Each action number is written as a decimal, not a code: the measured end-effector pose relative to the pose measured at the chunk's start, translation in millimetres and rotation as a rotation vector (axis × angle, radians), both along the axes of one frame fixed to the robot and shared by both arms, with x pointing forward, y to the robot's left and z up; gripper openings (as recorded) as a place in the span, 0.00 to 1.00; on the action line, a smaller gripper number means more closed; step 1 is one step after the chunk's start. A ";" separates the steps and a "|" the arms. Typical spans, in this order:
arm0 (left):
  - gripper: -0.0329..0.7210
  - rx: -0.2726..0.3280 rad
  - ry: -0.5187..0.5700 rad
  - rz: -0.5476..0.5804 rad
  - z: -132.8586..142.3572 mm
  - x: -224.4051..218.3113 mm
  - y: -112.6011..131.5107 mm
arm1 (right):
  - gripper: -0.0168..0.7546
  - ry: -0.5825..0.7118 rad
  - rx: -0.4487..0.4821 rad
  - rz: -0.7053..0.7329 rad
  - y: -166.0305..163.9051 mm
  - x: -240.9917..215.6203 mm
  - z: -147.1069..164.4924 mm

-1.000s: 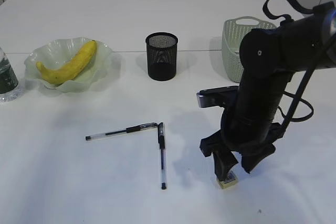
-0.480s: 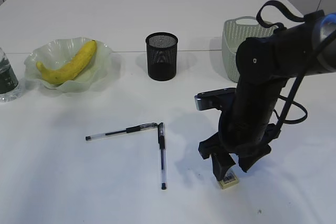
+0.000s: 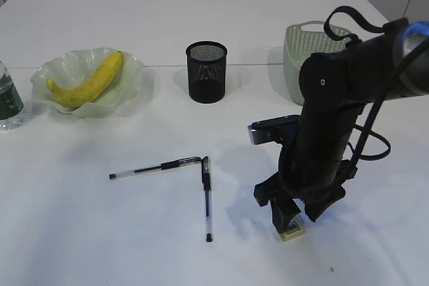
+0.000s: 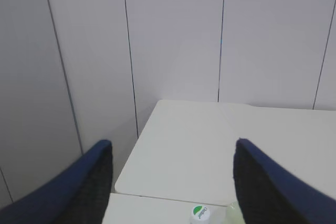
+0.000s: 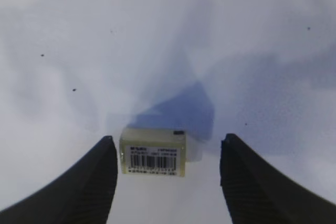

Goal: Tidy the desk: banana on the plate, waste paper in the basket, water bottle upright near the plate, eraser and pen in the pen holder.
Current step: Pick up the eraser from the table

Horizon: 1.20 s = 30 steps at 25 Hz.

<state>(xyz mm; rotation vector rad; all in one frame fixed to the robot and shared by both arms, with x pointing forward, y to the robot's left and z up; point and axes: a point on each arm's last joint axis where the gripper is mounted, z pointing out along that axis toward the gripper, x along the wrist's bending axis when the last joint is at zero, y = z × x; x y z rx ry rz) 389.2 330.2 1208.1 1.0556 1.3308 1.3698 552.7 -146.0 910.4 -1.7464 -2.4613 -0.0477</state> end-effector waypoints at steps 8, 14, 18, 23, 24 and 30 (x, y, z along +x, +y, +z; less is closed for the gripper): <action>0.71 0.000 0.001 0.000 -0.1 0.0 0.0 | 0.62 0.027 -0.010 0.004 -0.4 -1.2 -5.1; 0.71 0.000 0.001 0.000 -0.1 0.0 0.0 | 0.62 0.027 -0.010 0.015 -0.4 -1.2 -5.3; 0.70 0.000 0.001 0.000 -0.1 0.0 0.0 | 0.62 0.012 -0.011 0.022 -0.6 0.1 -5.5; 0.70 0.000 0.001 0.000 -0.1 0.0 0.0 | 0.62 -0.012 -0.027 0.043 -2.2 2.0 -5.8; 0.70 0.000 0.001 0.000 -0.1 0.0 0.0 | 0.62 -0.013 -0.031 0.046 -2.5 2.1 -5.8; 0.70 0.000 0.001 0.000 -0.1 0.0 0.0 | 0.62 0.025 -0.013 0.024 -0.7 -1.0 -5.9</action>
